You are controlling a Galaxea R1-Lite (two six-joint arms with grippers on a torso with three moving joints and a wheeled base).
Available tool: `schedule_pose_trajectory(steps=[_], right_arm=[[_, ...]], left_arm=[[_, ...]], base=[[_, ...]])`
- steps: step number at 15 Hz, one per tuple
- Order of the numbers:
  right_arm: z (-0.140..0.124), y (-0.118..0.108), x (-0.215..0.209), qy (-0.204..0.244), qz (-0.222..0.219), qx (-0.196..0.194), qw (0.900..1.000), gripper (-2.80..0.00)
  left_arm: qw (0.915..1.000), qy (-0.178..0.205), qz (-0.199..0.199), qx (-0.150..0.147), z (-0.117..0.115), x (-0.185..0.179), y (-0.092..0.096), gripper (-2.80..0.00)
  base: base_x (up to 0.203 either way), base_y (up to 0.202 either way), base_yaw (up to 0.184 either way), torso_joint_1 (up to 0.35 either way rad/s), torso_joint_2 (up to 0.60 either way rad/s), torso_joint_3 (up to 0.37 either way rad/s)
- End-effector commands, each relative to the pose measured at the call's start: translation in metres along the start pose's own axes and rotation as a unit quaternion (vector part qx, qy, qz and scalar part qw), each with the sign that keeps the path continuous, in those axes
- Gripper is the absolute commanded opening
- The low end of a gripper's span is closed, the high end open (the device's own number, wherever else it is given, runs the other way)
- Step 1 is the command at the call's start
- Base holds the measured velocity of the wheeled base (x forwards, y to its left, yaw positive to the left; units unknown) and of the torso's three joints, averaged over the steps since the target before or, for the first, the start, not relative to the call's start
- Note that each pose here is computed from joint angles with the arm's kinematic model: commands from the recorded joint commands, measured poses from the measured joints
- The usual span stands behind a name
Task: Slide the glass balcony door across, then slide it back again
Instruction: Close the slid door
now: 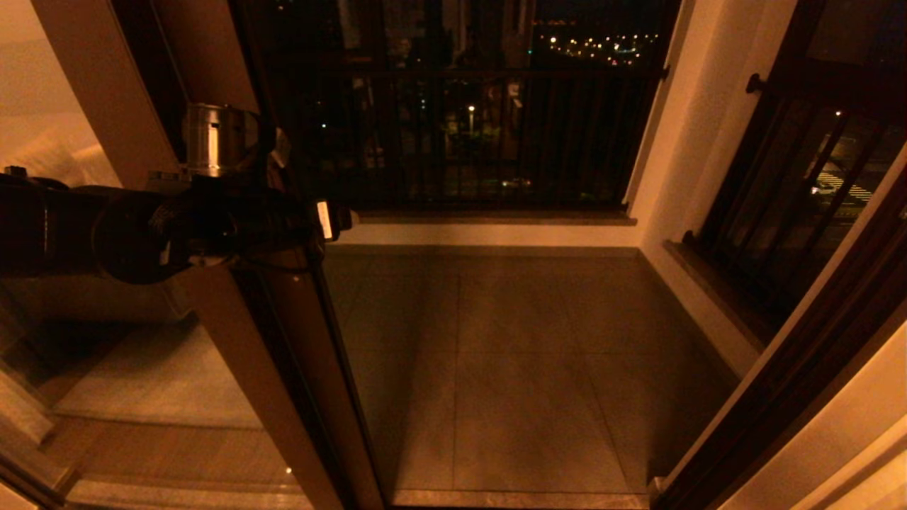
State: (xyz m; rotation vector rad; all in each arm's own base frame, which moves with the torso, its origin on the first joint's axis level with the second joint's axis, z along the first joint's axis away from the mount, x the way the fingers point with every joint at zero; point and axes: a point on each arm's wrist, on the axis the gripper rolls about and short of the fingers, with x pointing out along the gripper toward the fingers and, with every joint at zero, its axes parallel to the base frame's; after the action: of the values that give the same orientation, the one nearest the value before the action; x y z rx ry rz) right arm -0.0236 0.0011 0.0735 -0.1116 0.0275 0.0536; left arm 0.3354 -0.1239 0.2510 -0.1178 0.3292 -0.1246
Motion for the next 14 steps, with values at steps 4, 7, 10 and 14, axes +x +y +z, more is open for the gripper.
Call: schedule_pose_trajectory(steps=[4, 7, 10, 14], right_arm=[[0.000, 0.000, 0.000, 0.001, 0.000, -0.001, 1.000, -2.80], [0.000, 0.000, 0.000, 0.001, 0.001, -0.001, 1.000, -2.80], [0.000, 0.000, 0.000, 0.001, 0.001, -0.001, 1.000, -2.80], [0.000, 0.000, 0.000, 0.001, 0.000, -0.001, 1.000, -2.80]], left_arm=[[1.0000, -0.001, -0.005, 0.000, -0.001, 0.000, -0.003, 0.00], [0.9998, 0.003, -0.018, 0.004, -0.004, -0.005, -0.011, 0.00], [0.9991, 0.002, -0.041, 0.010, -0.005, -0.019, -0.022, 0.00], [0.9983, 0.012, -0.054, 0.018, -0.011, -0.019, -0.031, 0.00]], base=[[0.000, 0.000, 0.000, 0.000, 0.00, 0.000], [0.000, 0.000, 0.000, 0.000, 0.00, 0.000], [0.000, 0.000, 0.000, 0.000, 0.00, 0.000], [0.000, 0.000, 0.000, 0.000, 0.00, 0.000]])
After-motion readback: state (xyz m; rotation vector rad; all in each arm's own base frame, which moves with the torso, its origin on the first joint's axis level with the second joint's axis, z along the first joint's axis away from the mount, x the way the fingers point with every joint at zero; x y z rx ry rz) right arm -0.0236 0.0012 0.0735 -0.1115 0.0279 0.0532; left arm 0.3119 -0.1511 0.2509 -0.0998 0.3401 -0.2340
